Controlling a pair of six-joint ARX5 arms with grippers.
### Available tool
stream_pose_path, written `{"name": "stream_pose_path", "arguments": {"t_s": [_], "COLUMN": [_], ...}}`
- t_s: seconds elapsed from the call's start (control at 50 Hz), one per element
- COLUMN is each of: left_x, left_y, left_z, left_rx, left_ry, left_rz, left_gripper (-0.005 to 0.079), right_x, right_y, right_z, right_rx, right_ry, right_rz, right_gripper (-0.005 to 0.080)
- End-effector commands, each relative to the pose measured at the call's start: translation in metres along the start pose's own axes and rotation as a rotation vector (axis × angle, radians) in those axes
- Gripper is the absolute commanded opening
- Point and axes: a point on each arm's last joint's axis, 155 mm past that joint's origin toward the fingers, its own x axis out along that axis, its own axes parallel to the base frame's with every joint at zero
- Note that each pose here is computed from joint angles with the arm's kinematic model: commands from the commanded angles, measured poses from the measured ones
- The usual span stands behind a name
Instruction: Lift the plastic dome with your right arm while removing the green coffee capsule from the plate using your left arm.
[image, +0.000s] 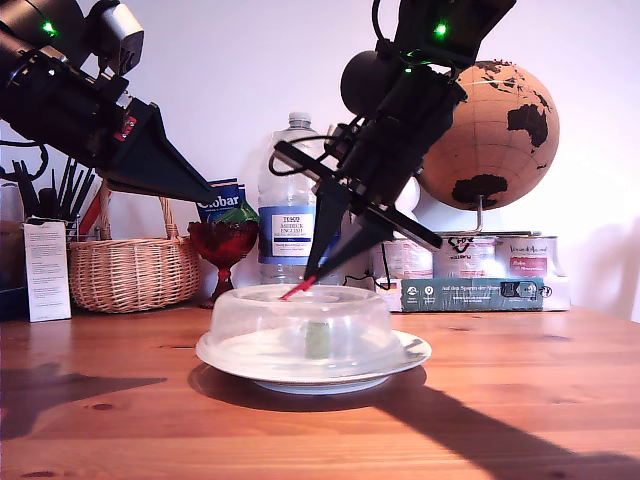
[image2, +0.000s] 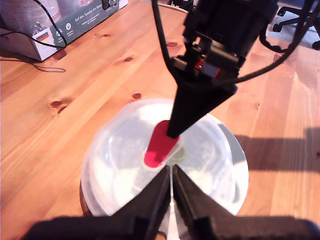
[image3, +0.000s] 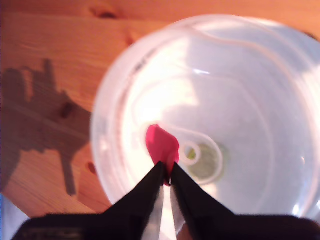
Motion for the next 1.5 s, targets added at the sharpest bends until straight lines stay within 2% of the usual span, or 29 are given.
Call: {"name": "stream_pose_path", "arguments": {"t_s": [0.0,0.26,0.62,0.76,0.9,1.26,1.34,1.48], "left_x": [0.002,0.002,0.001,-0.002,-0.008,0.010,0.012,0.013], "left_y": [-0.001,-0.001,-0.002,-0.002,0.005,0.003,0.004,0.006], "left_z": [-0.002,-0.002,-0.006,-0.004,-0.006,-0.038,-0.041,-0.043], "left_rx": [-0.007,-0.009,-0.021,0.026,0.019,-0.095,-0.101,-0.099], "left_ry": [0.003,0.005,0.017,-0.002,-0.020,-0.011,-0.008,0.001], "left_rz": [-0.008,-0.009,-0.013,-0.034,-0.034,-0.174,-0.177,-0.163], "left_gripper": [-0.0019,-0.0019,-0.0011,-0.0008,0.0016,0.0060,0.0113,0.0306], "right_x": [0.003,-0.001,-0.024,-0.035,-0.043,-0.062,-0.069,-0.084], "right_y": [0.002,0.003,0.019,0.022,0.024,0.027,0.026,0.026], "right_z": [-0.002,-0.002,0.012,0.016,0.017,0.018,0.019,0.025], "right_rx": [-0.004,-0.005,-0.047,-0.067,-0.085,-0.119,-0.124,-0.140], "right_ry": [0.007,0.018,0.008,0.004,0.010,0.023,0.029,0.017], "right_rz": [-0.003,-0.008,-0.015,-0.035,-0.044,-0.077,-0.086,-0.092], "right_gripper": [-0.0011,-0.0011,-0.0011,-0.0011,-0.0011,-0.0011,-0.0011,-0.0011]}}
